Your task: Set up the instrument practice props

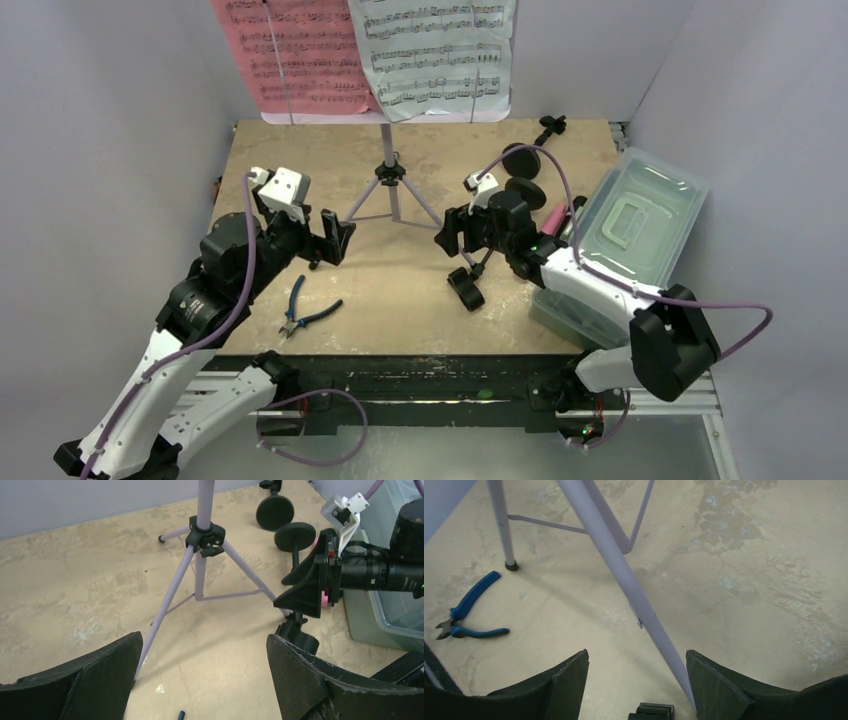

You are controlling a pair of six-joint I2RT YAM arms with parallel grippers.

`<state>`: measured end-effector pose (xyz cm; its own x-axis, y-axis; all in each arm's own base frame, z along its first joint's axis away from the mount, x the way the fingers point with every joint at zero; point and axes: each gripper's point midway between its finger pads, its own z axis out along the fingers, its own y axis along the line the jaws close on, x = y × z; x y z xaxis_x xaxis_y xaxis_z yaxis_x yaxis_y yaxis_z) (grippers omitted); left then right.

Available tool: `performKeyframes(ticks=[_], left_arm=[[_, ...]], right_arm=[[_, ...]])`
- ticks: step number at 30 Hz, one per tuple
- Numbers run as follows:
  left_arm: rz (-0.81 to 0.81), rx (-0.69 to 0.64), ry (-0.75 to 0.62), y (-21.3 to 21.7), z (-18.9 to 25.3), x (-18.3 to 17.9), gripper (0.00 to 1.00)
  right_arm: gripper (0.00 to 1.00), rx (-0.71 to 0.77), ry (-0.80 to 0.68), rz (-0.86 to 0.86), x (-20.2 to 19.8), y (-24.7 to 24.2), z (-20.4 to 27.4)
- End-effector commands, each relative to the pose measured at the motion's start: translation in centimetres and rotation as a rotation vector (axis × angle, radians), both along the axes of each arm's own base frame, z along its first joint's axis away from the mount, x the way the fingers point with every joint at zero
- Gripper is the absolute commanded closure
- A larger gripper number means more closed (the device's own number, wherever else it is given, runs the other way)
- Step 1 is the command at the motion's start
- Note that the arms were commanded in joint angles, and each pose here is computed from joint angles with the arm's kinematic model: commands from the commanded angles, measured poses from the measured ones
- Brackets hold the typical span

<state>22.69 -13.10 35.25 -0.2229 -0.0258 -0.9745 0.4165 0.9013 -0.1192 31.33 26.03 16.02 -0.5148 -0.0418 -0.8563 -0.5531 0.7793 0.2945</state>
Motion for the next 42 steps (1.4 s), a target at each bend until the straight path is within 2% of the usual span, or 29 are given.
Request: performKeyframes(ticks=[1, 10, 21, 33, 42], left_arm=[[0.017, -0.018, -0.028, 0.4, -0.5, -0.2, 0.06], [0.008, 0.081, -0.037, 0.4, -4.0, 0.8, 0.03], [0.071, 0.046, -0.053, 1.7, -5.8, 0.4, 0.01], [0.090, 0.029, -0.071, 2.2, -4.2, 0.1, 0.01], [0.101, 0.013, -0.073, 2.4, -3.6, 0.0, 0.00]], right_arm=[[0.26, 0.004, -0.168, -0.008, 3.3, 0.9, 3.7], [0.39, -0.021, -0.183, 0.025, 5.4, 2.5, 1.3], [0.56, -0.008, -0.167, 0.064, 5.7, 5.6, -0.1], [0.90, 0.064, -0.205, 0.007, 6.2, 12.2, -0.6], [0.92, 0.162, -0.190, -0.011, 7.5, 15.5, -0.5]])
